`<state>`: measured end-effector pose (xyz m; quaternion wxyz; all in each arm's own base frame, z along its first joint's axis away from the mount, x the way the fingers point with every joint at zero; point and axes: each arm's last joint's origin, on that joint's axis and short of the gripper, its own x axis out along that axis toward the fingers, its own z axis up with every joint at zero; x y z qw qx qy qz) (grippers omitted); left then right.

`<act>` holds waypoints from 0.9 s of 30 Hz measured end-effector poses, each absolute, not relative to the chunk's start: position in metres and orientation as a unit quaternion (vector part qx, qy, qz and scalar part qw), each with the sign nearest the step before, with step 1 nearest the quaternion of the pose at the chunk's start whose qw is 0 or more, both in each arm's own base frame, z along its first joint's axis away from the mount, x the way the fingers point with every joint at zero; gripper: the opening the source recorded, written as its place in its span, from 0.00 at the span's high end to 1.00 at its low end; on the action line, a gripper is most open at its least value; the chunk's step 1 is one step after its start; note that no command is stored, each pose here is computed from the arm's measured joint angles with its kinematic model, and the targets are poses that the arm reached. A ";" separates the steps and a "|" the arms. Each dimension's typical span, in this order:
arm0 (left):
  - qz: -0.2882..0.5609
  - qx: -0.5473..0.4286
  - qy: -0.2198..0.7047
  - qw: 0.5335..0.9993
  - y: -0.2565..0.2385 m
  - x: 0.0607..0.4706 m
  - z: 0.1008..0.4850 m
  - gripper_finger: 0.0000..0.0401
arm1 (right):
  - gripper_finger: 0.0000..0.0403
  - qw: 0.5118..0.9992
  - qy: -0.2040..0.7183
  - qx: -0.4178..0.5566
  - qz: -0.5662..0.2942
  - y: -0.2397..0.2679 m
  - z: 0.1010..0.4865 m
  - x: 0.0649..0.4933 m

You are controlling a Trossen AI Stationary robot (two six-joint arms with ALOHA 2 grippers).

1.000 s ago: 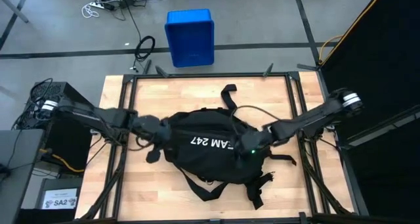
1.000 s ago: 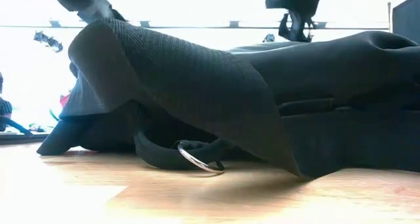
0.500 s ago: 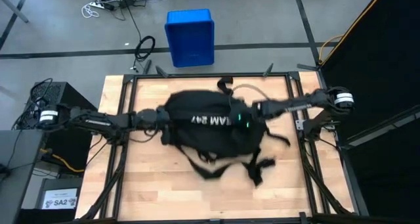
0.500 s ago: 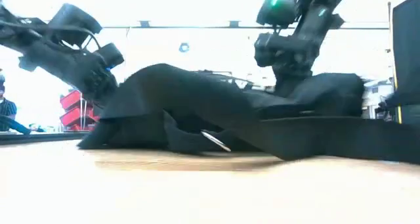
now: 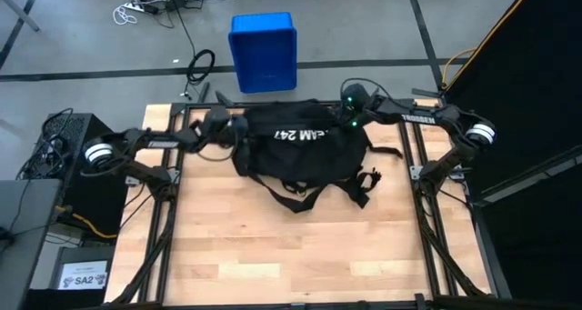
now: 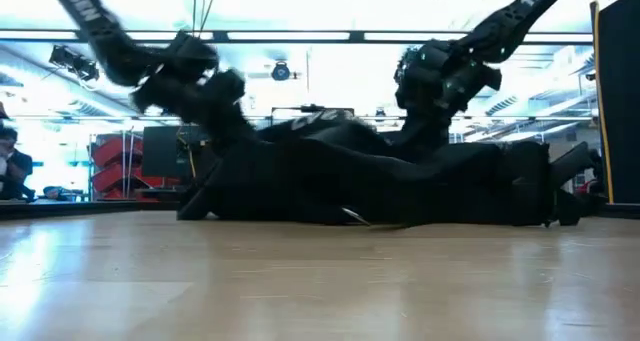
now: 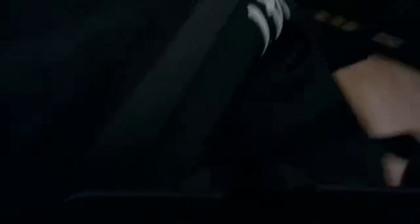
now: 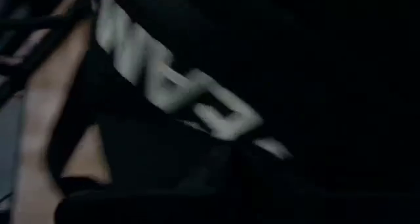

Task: Unpack backpack
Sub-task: Move the back pack to the top of the table

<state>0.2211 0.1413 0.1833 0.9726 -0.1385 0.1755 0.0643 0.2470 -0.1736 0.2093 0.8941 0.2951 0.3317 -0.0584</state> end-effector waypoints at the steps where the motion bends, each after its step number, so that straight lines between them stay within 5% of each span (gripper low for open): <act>1: 0.056 -0.137 0.170 0.974 0.144 0.226 0.192 1.00 | 1.00 0.902 0.319 0.287 -0.052 -0.172 0.218 0.248; 9: 0.048 -0.052 0.179 0.981 0.158 0.237 0.302 1.00 | 1.00 0.963 0.183 0.184 -0.079 -0.167 0.320 0.236; 15: 0.125 0.014 0.143 0.982 0.145 0.188 0.370 1.00 | 1.00 0.969 0.111 0.127 -0.179 -0.155 0.367 0.200; 20: 0.186 -0.001 0.111 0.976 0.106 0.129 0.366 1.00 | 1.00 0.947 0.124 0.140 -0.260 -0.121 0.355 0.152; 27: 0.205 -0.092 0.044 0.973 0.070 0.092 0.297 1.00 | 1.00 0.912 0.072 0.249 -0.319 -0.075 0.286 0.111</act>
